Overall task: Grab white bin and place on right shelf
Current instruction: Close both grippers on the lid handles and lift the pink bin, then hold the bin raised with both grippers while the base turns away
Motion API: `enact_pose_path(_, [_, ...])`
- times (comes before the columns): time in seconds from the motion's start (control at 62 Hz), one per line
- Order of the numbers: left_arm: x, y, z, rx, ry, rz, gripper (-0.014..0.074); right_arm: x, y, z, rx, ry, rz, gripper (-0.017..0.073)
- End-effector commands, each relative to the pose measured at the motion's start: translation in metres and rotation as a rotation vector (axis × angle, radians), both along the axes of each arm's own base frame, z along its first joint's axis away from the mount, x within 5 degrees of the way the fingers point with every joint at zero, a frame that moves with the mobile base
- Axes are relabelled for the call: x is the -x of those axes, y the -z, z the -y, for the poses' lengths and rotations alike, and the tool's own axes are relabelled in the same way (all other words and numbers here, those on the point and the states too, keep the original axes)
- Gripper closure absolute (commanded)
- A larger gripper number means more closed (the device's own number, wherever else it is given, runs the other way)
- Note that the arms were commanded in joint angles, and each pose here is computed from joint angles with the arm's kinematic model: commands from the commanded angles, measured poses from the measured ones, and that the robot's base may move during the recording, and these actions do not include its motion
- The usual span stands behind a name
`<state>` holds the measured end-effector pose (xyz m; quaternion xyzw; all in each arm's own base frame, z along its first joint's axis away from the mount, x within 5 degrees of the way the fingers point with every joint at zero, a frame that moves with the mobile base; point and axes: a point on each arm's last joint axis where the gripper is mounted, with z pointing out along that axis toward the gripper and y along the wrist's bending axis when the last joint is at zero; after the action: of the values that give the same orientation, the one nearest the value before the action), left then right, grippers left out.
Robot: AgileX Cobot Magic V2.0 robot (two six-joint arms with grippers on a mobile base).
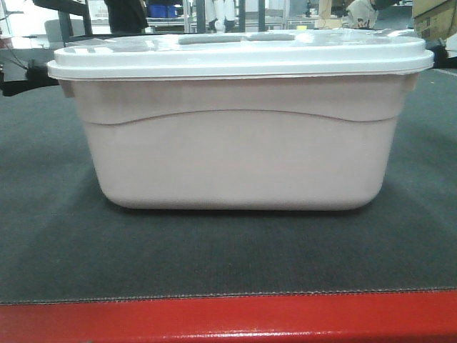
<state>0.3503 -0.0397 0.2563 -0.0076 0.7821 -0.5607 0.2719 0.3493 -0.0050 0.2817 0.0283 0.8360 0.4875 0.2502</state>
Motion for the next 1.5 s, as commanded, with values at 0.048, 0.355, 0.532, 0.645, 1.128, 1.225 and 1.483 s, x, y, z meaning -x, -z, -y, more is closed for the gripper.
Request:
enact_pose_path(0.048, [0.005, -0.032, 0.011, 0.096, 0.054, 0.096, 0.0152, 0.007, -0.026, -0.014, -0.101, -0.109, 0.067, -0.0055])
enact_pose_path(0.355, [0.007, -0.032, 0.023, 0.098, 0.088, 0.094, 0.0153, 0.006, -0.025, -0.022, -0.111, -0.13, 0.063, -0.005])
enact_pose_path(0.532, [0.008, -0.032, 0.025, 0.102, 0.096, 0.094, 0.017, 0.006, -0.025, -0.023, -0.111, -0.134, 0.062, 0.0137])
enact_pose_path(0.645, [0.008, -0.032, 0.025, 0.105, 0.099, 0.095, 0.0274, 0.006, -0.025, -0.023, -0.109, -0.14, 0.075, 0.0309])
enact_pose_path(1.128, [0.01, -0.05, 0.026, 0.219, 0.102, 0.139, 0.0719, 0.005, -0.039, -0.025, -0.221, -0.118, 0.141, 0.0491])
enact_pose_path(1.225, [0.013, -0.063, 0.026, 0.212, 0.108, 0.181, 0.0719, 0.007, -0.047, -0.025, -0.239, -0.113, 0.185, 0.0491])
enact_pose_path(1.483, [0.032, -0.124, 0.03, 0.207, 0.139, 0.335, 0.0719, 0.019, -0.082, -0.027, -0.339, -0.076, 0.309, 0.0491])
